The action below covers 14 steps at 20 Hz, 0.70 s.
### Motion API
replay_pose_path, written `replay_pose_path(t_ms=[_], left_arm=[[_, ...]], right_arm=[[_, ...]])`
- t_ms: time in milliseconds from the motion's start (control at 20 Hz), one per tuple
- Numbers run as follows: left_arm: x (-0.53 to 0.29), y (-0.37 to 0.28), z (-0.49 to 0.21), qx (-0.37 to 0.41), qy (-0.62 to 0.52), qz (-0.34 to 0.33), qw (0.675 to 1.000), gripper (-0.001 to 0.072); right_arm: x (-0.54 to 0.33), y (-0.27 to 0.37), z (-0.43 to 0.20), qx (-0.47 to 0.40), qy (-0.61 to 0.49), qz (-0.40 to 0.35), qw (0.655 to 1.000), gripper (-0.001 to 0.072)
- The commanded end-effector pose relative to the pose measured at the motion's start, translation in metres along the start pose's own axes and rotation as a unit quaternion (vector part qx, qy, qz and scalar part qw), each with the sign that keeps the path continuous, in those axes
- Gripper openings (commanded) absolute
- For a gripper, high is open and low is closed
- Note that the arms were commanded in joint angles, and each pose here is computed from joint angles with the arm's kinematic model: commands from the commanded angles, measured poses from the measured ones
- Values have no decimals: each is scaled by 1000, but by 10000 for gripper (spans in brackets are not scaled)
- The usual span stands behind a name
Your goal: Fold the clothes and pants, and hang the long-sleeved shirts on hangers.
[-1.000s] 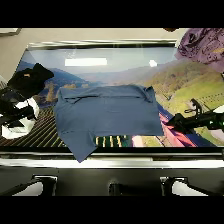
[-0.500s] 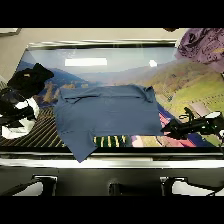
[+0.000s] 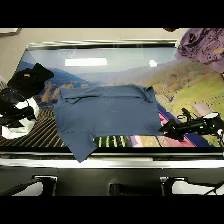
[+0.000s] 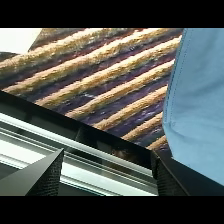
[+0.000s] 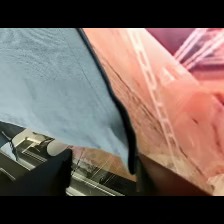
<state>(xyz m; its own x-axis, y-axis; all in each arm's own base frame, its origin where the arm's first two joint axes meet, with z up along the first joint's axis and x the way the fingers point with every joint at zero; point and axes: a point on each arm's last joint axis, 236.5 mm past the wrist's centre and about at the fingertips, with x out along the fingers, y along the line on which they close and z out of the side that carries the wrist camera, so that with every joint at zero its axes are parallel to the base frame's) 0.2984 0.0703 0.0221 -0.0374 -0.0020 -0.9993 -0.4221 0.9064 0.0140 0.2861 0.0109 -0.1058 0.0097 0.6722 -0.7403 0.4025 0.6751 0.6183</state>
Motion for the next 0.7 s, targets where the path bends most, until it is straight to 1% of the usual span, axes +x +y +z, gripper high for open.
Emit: replay_pose_path(t_ms=[0, 50, 150, 200, 250, 300, 350, 500, 650], left_arm=[[0, -5, 0, 0, 0, -11, 1000, 607], [1, -7, 2, -1, -6, -16, 1000, 607], [9, -13, 3, -3, -9, -30, 999, 607], [16, -18, 2, -8, -10, -47, 999, 607], [22, -24, 0, -17, -15, -69, 997, 607], [29, -30, -2, -31, -22, -95, 995, 607], [35, -34, -7, -43, -26, -120, 992, 607], [56, -47, -33, -40, -15, -209, 977, 607], [71, -66, -53, -50, 6, -294, 954, 607]], right_arm=[[3, -4, 5, -4, -7, -3, 1000, 325], [3, -4, 5, -6, -7, -3, 1000, 271], [3, -4, 5, -6, -6, -2, 1000, 197], [3, -3, 4, -6, -4, -1, 1000, 171], [3, -3, 2, -7, -1, 0, 1000, 120], [3, -2, 1, -11, 1, 1, 1000, 101], [3, -2, 2, -11, 0, 0, 1000, 32], [3, -3, 4, -11, -4, -2, 1000, 30], [3, -4, 6, -11, -8, -3, 1000, 30]])
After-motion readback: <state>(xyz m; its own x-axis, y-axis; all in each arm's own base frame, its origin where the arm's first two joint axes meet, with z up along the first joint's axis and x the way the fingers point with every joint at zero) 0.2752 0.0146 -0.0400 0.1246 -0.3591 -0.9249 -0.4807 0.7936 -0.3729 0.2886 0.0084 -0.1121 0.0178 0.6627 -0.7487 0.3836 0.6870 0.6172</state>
